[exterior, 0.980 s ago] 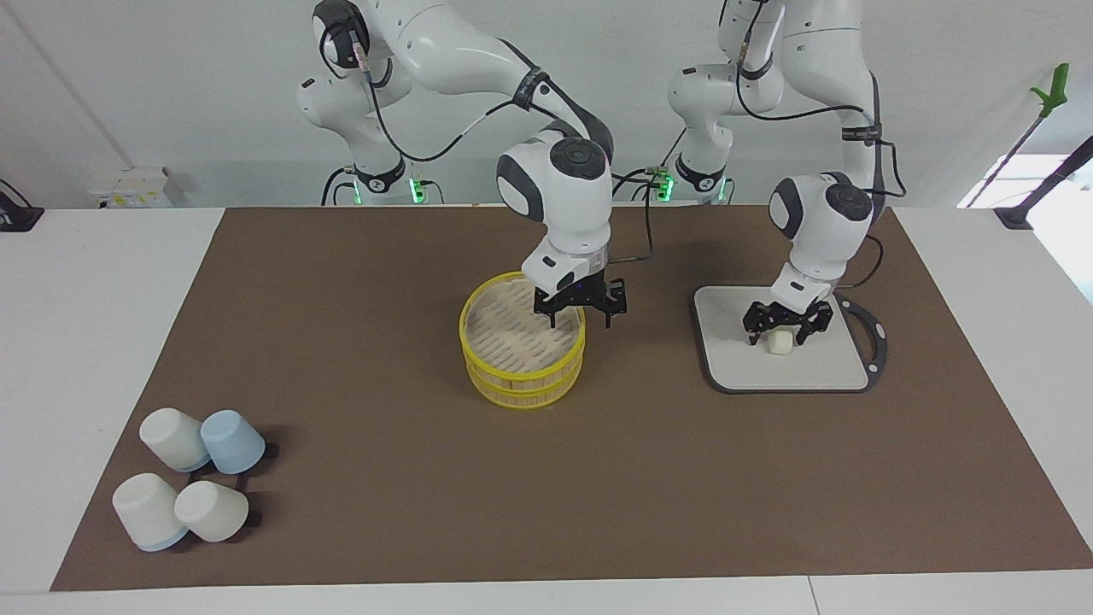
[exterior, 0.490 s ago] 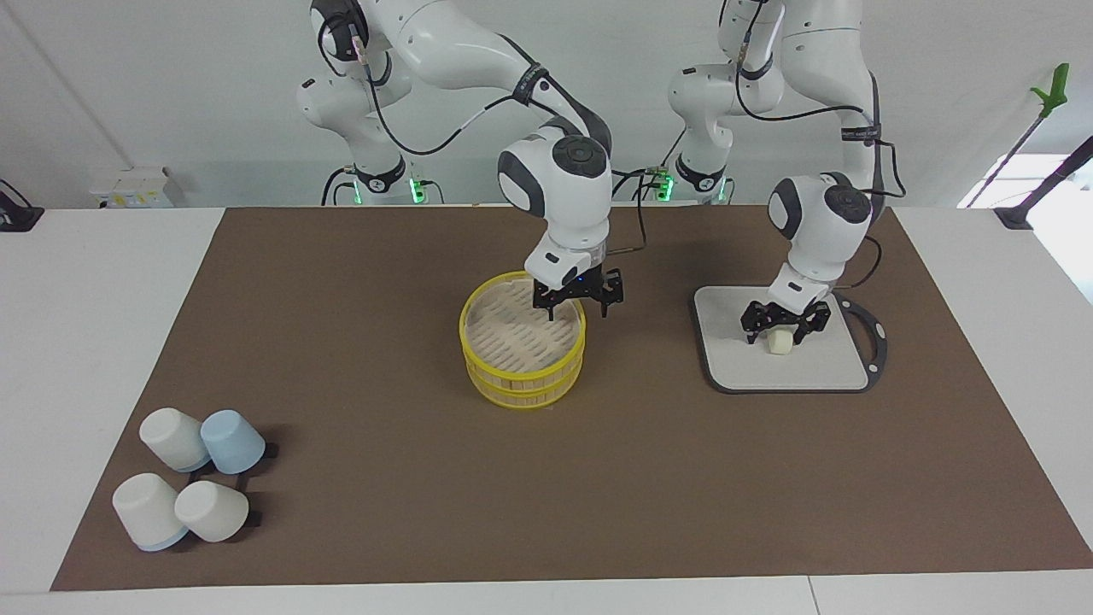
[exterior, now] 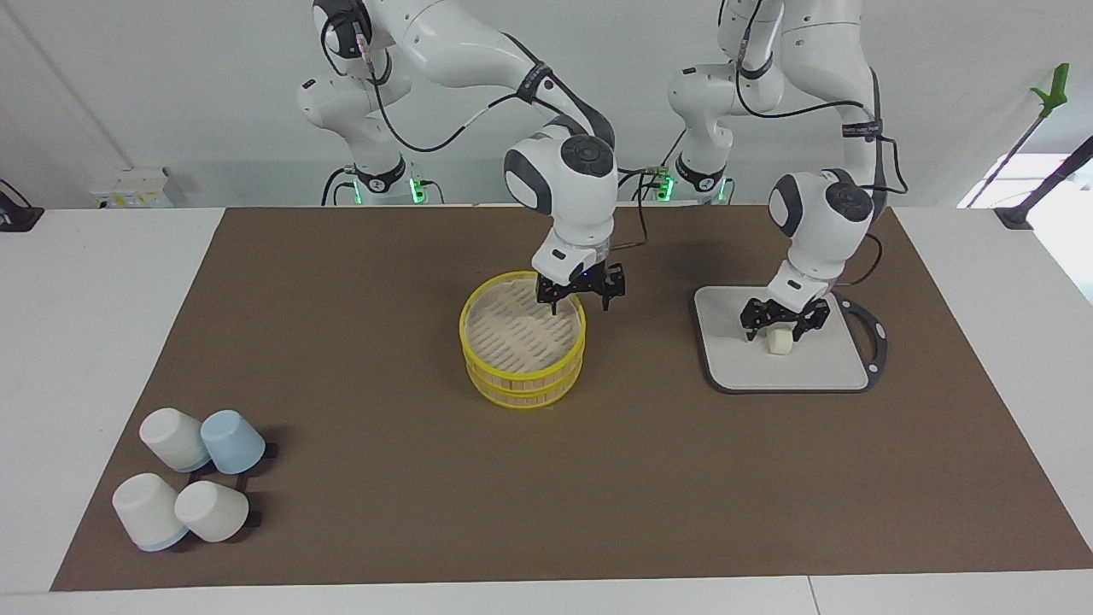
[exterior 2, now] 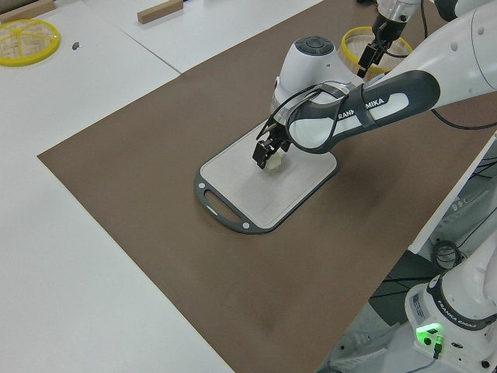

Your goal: Place bun in steamer

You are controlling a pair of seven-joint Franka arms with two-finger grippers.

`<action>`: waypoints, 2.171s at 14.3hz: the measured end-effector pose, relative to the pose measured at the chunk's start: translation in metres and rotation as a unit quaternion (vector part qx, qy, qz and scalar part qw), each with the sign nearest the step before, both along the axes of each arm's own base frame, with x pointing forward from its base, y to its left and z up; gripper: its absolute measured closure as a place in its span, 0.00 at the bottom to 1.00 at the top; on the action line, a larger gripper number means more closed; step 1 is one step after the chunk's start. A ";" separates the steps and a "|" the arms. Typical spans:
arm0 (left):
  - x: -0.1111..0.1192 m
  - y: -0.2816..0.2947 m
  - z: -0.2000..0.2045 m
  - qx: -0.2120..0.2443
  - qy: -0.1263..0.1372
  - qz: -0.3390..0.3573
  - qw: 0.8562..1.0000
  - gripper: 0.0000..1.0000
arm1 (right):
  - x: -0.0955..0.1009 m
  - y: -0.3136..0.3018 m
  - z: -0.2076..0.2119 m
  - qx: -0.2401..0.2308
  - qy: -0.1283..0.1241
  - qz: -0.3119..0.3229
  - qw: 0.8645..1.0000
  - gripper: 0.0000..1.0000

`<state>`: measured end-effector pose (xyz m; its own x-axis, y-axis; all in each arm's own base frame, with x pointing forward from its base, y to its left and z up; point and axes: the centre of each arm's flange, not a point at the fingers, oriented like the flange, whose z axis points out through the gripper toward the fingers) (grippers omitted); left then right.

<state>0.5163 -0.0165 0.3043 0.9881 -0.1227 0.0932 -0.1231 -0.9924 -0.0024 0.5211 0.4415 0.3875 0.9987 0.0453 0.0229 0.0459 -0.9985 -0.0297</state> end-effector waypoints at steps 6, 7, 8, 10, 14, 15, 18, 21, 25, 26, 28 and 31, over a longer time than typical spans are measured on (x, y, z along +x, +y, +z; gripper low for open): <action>0.002 0.000 0.003 0.000 0.001 0.000 1.000 0.39 | 0.001 -0.002 -0.001 -0.001 0.000 -0.002 1.000 0.00; 0.002 0.000 0.003 0.000 0.001 0.000 1.000 0.50 | 0.001 -0.002 -0.001 -0.001 0.000 -0.001 1.000 0.00; 0.002 0.001 0.003 0.000 0.001 0.001 1.000 0.50 | 0.001 -0.002 -0.001 -0.001 0.000 -0.001 1.000 0.02; 0.002 0.001 0.003 0.000 0.001 0.001 1.000 0.72 | 0.001 -0.002 -0.001 -0.001 0.000 -0.001 1.000 0.04; 0.004 0.002 0.006 0.000 -0.002 0.002 1.000 0.86 | 0.002 -0.002 0.000 0.000 -0.002 -0.001 1.000 0.20; 0.007 0.002 0.009 0.000 -0.004 0.002 1.000 0.87 | 0.002 -0.002 0.000 0.000 -0.002 0.001 1.000 0.21; 0.012 0.002 0.018 0.000 -0.001 0.002 1.000 0.86 | 0.002 -0.003 -0.001 -0.001 -0.002 0.011 1.000 0.27; 0.020 -0.002 0.035 0.000 0.016 0.001 1.000 0.85 | 0.002 -0.004 -0.003 -0.003 -0.001 0.017 1.000 0.33; 0.027 -0.028 0.082 -0.003 0.027 0.019 0.999 0.84 | 0.002 -0.004 -0.003 -0.004 -0.001 0.018 1.000 0.51; 0.025 -0.039 0.091 -0.003 0.028 0.021 0.999 0.84 | 0.002 -0.004 -0.004 -0.004 -0.001 0.018 1.000 0.52; 0.018 -0.053 0.104 -0.004 0.029 0.023 0.999 0.84 | 0.002 -0.004 -0.003 -0.003 -0.002 0.019 1.000 0.72; 0.013 -0.056 0.116 -0.004 0.028 0.024 0.999 0.81 | 0.004 -0.001 -0.001 0.005 -0.017 0.026 1.000 0.91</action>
